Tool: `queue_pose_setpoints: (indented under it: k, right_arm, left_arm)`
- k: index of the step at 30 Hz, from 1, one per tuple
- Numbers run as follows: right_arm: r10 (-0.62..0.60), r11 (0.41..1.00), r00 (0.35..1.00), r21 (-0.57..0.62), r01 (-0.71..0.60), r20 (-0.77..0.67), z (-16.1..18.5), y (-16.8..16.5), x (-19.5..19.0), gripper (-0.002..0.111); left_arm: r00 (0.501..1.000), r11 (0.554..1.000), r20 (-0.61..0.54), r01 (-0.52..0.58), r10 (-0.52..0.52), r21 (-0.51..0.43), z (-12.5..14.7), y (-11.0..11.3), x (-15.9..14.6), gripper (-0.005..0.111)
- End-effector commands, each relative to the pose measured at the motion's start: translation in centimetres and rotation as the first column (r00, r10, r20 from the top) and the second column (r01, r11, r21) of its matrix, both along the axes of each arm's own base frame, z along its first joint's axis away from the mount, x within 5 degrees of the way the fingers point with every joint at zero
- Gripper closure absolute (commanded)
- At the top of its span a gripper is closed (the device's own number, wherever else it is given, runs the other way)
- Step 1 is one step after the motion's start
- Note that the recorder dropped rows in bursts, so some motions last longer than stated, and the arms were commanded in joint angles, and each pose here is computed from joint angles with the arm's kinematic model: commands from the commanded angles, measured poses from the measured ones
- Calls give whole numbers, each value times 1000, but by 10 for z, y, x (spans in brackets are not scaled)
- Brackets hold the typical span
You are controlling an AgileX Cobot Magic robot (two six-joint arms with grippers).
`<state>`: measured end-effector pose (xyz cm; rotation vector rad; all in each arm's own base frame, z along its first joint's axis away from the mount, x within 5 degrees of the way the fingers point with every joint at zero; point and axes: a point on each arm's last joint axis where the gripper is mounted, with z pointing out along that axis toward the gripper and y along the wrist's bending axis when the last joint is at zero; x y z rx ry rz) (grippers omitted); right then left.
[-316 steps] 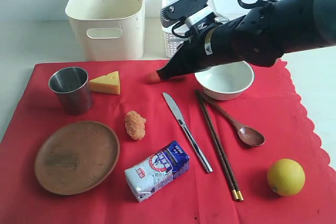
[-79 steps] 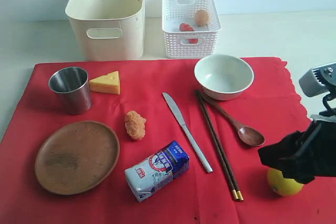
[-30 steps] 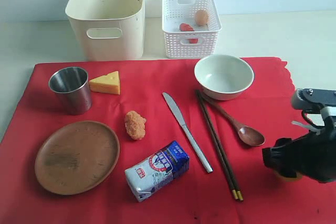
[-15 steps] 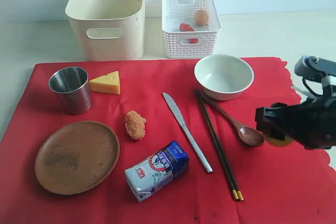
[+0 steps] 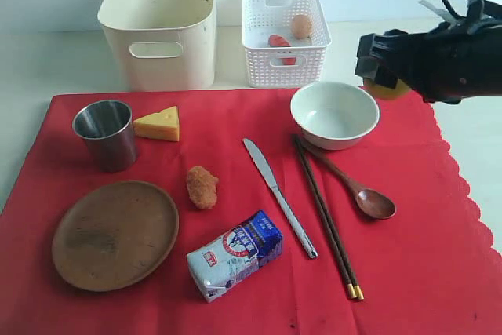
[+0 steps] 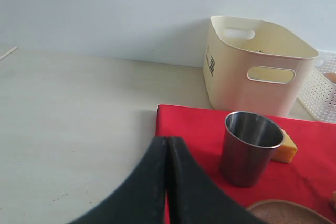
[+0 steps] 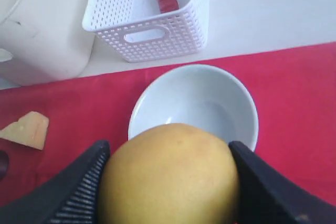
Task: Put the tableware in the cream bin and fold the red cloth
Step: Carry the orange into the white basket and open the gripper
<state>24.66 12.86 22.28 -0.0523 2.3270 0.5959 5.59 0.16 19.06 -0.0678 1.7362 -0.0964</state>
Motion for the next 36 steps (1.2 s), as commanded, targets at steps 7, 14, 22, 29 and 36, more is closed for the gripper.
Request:
queue_pose_setpoints:
  k: [7, 14, 22, 29, 36]
  right_arm:
    - [17, 999, 1000, -31, -18, -20, -16, 26, 56, 108]
    - [17, 999, 999, -36, -18, -31, -34, 46, 97, 108]
    - [107, 990, 989, -103, -97, 98, -28, 67, 141, 108]
    - [194, 970, 962, -184, -159, 193, -31, 83, 175, 108]
    - [169, 970, 959, -212, -121, 227, -60, 95, 207, 108]
  left_arm:
    - [1000, 1000, 12, 2, -2, 5, 1, 0, 0, 105]
    - [1000, 1000, 12, 2, -2, 5, 1, 0, 0, 105]
    - [1000, 1000, 12, 2, -2, 5, 1, 0, 0, 105]
    - [1000, 1000, 12, 2, -2, 5, 1, 0, 0, 105]
    - [1000, 1000, 12, 2, -2, 5, 1, 0, 0, 105]
